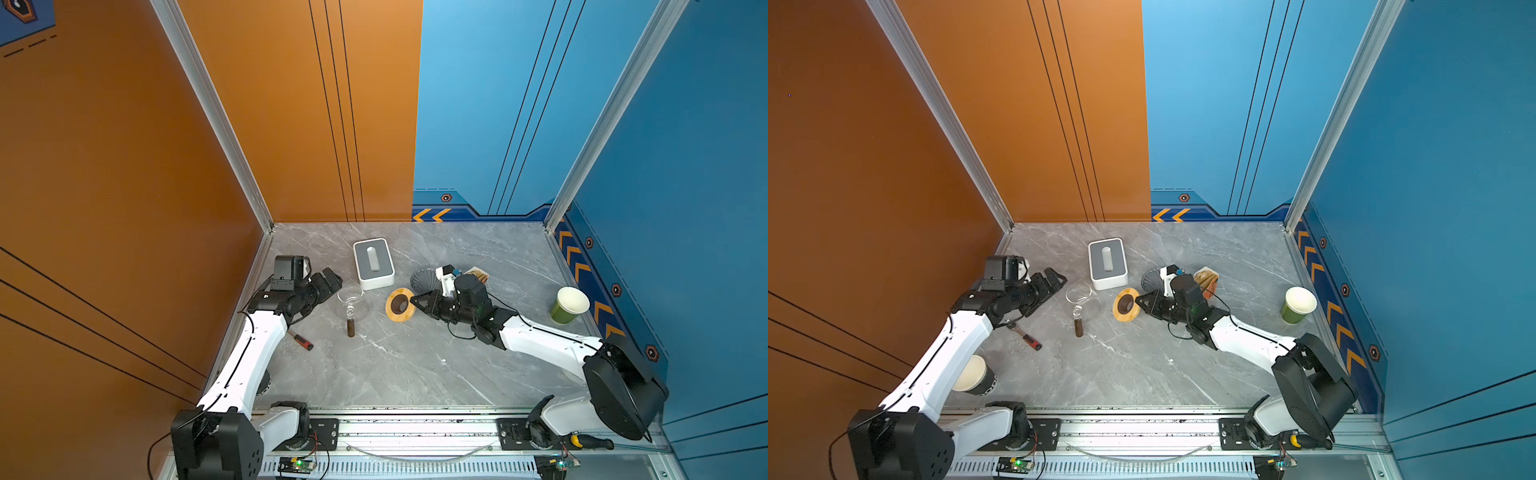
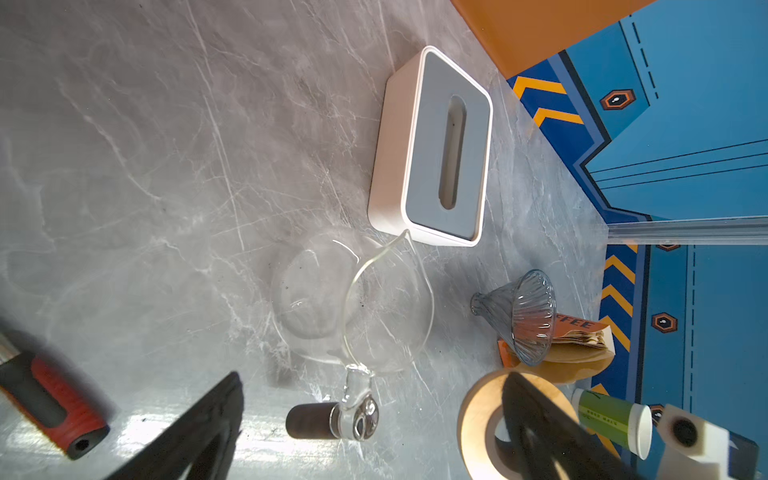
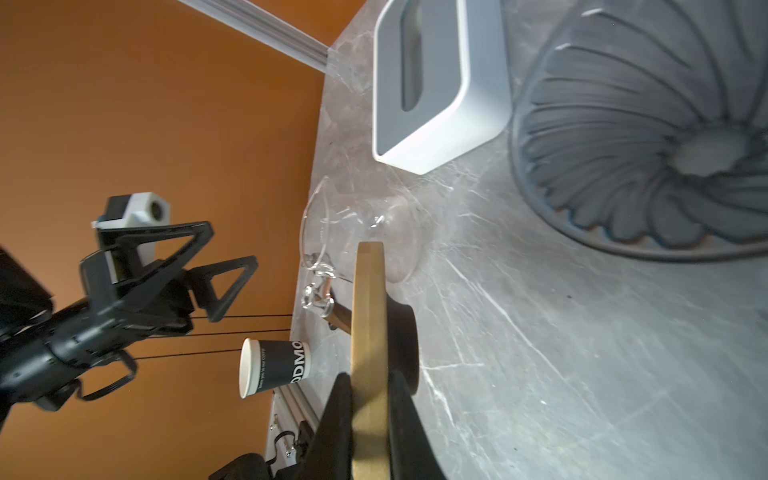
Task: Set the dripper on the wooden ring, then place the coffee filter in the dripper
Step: 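Lift the bamboo ring with the right gripper and carry it over the glass carafe, then lower the bamboo ring onto the glass carafe's mouth with the right gripper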
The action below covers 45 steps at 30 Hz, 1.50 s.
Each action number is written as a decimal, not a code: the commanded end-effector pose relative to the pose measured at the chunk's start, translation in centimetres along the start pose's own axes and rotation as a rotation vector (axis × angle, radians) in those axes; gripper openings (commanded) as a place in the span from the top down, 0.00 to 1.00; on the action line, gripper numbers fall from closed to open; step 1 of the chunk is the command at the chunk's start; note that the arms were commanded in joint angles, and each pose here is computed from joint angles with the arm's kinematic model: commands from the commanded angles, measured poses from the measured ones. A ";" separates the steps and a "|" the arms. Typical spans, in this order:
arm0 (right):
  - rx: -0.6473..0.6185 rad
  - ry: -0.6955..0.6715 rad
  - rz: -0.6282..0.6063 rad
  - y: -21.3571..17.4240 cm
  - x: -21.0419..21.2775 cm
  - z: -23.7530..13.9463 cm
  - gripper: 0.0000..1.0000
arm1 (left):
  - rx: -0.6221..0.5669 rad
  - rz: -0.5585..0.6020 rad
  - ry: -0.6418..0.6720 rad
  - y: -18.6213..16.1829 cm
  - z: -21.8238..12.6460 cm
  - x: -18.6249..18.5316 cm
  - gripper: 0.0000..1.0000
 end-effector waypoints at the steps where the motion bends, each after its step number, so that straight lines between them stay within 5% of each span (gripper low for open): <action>1: 0.017 0.091 -0.009 0.5 3.2 0.8 0.86 | 0.030 0.006 -0.056 0.0 -0.1 -0.1 0.02; 12: 0.054 0.204 0.022 2.6 7.3 6.2 0.86 | 0.003 0.053 -0.258 1.2 -3.0 -1.8 0.02; 24: 0.146 0.257 0.046 0.3 9.5 12.0 0.87 | 0.034 0.117 -0.241 0.7 -3.9 -1.2 0.02; 45: 0.139 0.255 0.121 0.5 7.8 14.7 0.87 | 0.056 0.177 -0.243 -0.2 -3.3 -0.9 0.02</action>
Point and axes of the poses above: each gripper's point midway between its finger pads, its own z axis out along the fingers, its own x axis along the line the jaws close on, y = z × x, the point moved 4 cm from there along -z, back along the fingers, and after that the axes turned 10 degrees about z, right-handed, at the moved point
